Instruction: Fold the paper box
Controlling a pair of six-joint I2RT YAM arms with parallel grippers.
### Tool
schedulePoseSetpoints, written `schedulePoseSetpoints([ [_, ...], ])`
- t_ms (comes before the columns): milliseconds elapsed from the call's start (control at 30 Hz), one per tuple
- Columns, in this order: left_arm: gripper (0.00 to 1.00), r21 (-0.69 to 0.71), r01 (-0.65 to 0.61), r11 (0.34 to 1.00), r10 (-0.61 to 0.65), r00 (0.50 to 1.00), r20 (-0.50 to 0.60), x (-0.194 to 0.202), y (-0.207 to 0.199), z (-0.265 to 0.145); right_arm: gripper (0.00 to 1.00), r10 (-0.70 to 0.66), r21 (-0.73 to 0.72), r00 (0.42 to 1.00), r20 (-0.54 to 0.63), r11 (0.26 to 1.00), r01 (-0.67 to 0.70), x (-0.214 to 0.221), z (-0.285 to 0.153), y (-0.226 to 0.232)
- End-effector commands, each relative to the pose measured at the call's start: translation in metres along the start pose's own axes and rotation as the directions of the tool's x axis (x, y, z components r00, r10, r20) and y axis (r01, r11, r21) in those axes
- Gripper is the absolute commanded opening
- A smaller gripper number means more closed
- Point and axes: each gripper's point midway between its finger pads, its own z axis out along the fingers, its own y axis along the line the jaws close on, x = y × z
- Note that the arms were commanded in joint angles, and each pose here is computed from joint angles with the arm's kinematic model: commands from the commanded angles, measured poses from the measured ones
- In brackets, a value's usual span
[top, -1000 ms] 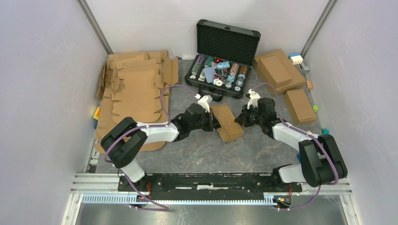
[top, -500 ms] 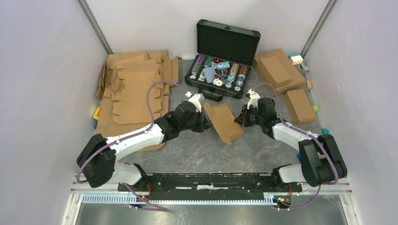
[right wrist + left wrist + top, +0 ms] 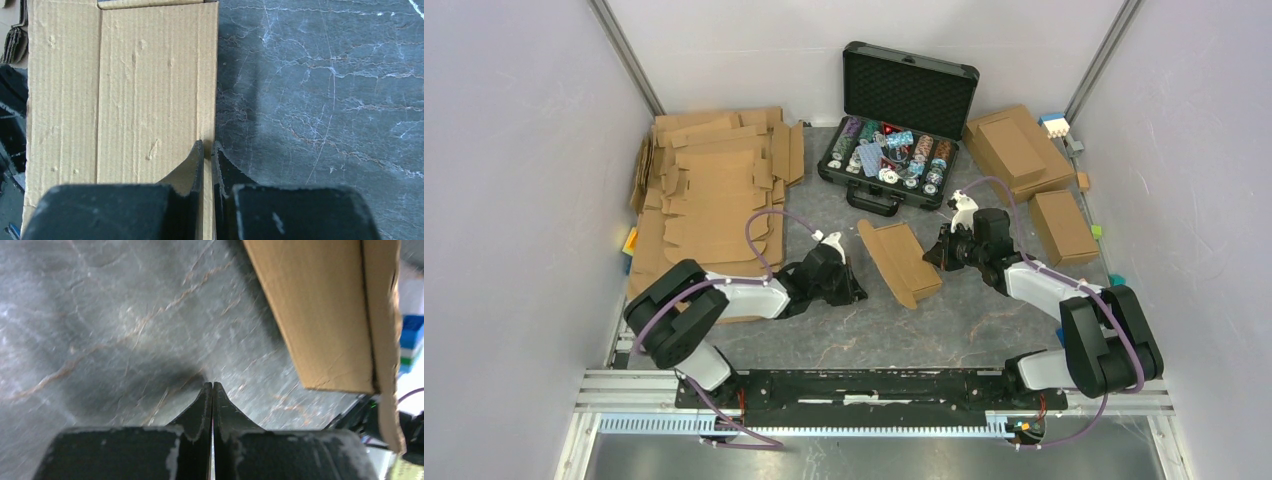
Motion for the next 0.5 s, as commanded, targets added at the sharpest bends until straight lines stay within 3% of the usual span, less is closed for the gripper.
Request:
schedulePoseSetpoints([
  [0, 0.02, 0.146, 0.176, 0.974, -0.19, 0.977, 0.092, -0.032, -0.028, 0.013, 0.07, 0.049, 0.086, 0.981, -0.187, 0.996, -0.033, 0.057, -0.006, -0.02],
  [267, 0.02, 0.237, 0.343, 0.909, -0.347, 0.938, -0.026, -0.026, -0.037, 0.041, 0.07, 0.045, 0.074, 0.982, -0.182, 0.997, -0.032, 0.055, -0.006, -0.018],
  [467, 0.02, 0.302, 0.3, 0.905, -0.307, 0.951, -0.024, -0.037, -0.054, 0.05, 0.07, 0.046, 0.076, 0.982, -0.181, 0.997, -0.032, 0.055, -0.007, -0.018],
])
